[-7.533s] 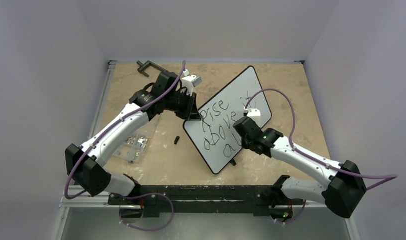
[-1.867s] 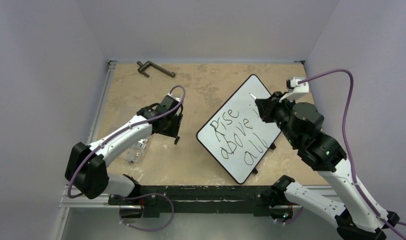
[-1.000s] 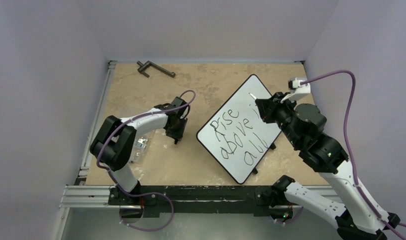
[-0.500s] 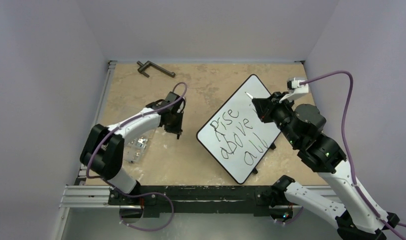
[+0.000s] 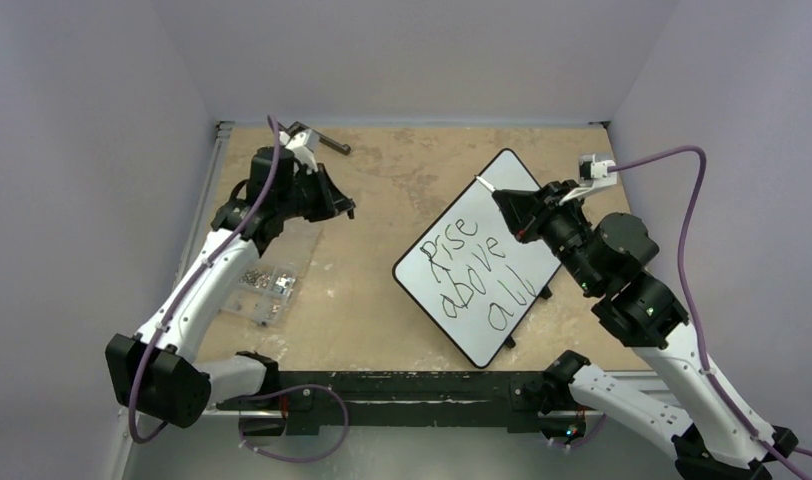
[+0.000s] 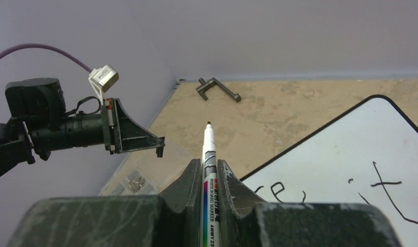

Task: Write a sentence on the whiteboard
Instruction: Insert the whiteboard marker without the cap into the pen cap.

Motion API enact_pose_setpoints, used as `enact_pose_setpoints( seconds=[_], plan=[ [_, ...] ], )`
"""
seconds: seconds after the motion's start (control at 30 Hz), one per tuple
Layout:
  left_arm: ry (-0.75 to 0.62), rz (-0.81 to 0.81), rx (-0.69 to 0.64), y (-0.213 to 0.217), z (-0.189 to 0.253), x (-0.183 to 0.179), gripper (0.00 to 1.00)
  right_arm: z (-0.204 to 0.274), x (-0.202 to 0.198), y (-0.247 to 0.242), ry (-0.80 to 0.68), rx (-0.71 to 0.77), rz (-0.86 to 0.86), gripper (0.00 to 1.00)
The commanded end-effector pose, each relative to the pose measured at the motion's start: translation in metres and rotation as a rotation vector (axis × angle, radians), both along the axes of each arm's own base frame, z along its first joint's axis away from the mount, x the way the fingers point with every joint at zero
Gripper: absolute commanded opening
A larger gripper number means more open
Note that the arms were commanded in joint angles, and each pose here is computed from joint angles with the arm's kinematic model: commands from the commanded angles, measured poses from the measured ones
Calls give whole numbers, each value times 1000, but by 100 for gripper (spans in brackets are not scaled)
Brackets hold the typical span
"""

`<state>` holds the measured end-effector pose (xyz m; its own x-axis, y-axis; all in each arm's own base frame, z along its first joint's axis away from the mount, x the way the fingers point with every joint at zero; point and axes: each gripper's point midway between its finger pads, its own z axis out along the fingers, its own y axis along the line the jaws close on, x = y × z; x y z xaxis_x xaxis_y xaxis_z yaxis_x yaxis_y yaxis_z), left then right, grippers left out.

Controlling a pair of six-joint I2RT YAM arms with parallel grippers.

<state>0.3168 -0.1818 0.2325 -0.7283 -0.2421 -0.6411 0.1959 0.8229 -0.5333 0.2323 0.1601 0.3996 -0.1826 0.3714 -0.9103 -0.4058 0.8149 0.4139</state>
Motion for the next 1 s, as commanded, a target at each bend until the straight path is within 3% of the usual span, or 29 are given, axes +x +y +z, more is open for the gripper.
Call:
enact_pose_setpoints(
  seconds=[0.0,0.1,0.27,0.47,0.73,0.97],
  plan=[
    [-174,40,-198,0,83,5,0,25,-5,12,-77,98,72,0],
    [-262,169,-255,17,114,5,0,24,-4,20,-86,125,101,0],
    [-332,229,-404,24,154,-12,0,27,-9,34,-112,163,177,0],
    [-233,331,-516,30,166,-22,0,36,-17,44,-174,210,249,0],
    [-264,364,-784,34,184,-25,0,25,-20,56,-232,233,316,0],
    [-193,393,-977,36,182,-16,0,18,-23,61,-303,262,351,0]
  ],
)
